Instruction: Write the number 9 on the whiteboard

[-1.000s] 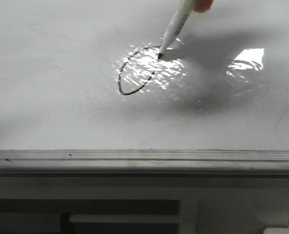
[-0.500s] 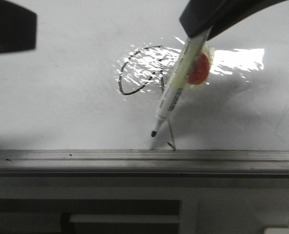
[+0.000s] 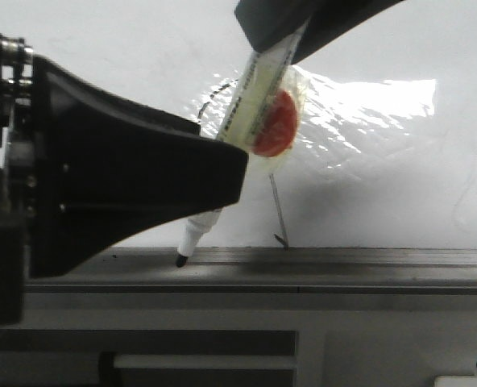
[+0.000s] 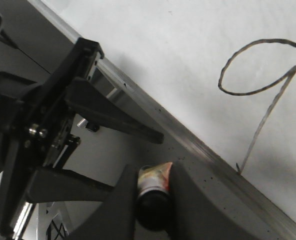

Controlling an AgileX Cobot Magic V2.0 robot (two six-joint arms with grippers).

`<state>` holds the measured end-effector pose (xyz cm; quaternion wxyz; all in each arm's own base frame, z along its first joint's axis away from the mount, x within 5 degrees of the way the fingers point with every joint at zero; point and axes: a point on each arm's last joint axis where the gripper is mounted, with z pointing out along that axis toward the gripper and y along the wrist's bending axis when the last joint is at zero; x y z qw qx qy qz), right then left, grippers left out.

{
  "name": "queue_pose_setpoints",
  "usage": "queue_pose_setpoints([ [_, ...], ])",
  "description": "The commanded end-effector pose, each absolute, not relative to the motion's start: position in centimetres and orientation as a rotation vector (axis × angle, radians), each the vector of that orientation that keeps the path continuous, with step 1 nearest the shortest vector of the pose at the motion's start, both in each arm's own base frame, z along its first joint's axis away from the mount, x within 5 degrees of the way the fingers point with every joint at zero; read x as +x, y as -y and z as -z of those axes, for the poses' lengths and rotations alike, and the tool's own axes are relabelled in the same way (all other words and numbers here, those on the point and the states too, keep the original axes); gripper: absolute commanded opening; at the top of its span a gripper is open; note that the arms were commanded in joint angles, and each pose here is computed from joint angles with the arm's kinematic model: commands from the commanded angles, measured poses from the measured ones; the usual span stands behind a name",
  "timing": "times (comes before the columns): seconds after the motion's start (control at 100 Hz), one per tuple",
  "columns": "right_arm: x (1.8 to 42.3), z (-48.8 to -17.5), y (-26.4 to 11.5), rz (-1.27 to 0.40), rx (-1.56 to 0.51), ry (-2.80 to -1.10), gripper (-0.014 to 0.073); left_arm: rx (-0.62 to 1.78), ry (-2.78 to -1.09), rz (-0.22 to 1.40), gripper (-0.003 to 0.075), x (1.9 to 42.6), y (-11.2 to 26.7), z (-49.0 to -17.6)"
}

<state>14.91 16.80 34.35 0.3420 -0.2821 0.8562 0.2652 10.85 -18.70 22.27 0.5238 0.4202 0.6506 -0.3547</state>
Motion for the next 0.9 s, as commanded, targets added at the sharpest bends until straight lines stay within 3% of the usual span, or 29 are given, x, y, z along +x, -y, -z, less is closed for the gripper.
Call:
queue_pose_setpoints([
  [0.0,14.8,-36.2,-16.8,-0.747,-0.683,-2.131,-0.0059,0.95,-1.464,0.929,0.0333,10.9,19.4,-23.6],
  [0.19,14.8,-36.2,-16.8,-0.752,-0.68,-2.133,-0.0059,0.943,-1.449,0.943,0.0303,10.9,19.6,-23.6],
  [0.41,14.8,-36.2,-16.8,-0.756,-0.676,-2.129,-0.0061,0.943,-1.451,0.942,-0.0021,11.0,19.6,-23.6],
  [0.56,14.8,-36.2,-16.8,-0.756,-0.677,-2.131,-0.0048,0.936,-1.432,0.954,-0.002,10.9,19.6,-23.8],
  [0.66,14.8,-36.2,-16.8,-0.763,-0.673,-2.134,0.0063,0.925,-1.425,0.961,-0.002,10.9,19.6,-23.9],
  [0.78,14.8,-36.2,-16.8,-0.764,-0.673,-2.133,0.0287,0.846,-1.47,0.972,-0.002,11.3,19.3,-23.8],
  [0.89,14.8,-36.2,-16.8,-0.763,-0.674,-2.135,0.0363,0.59,-1.593,0.976,-0.002,12.4,18.4,-23.5],
])
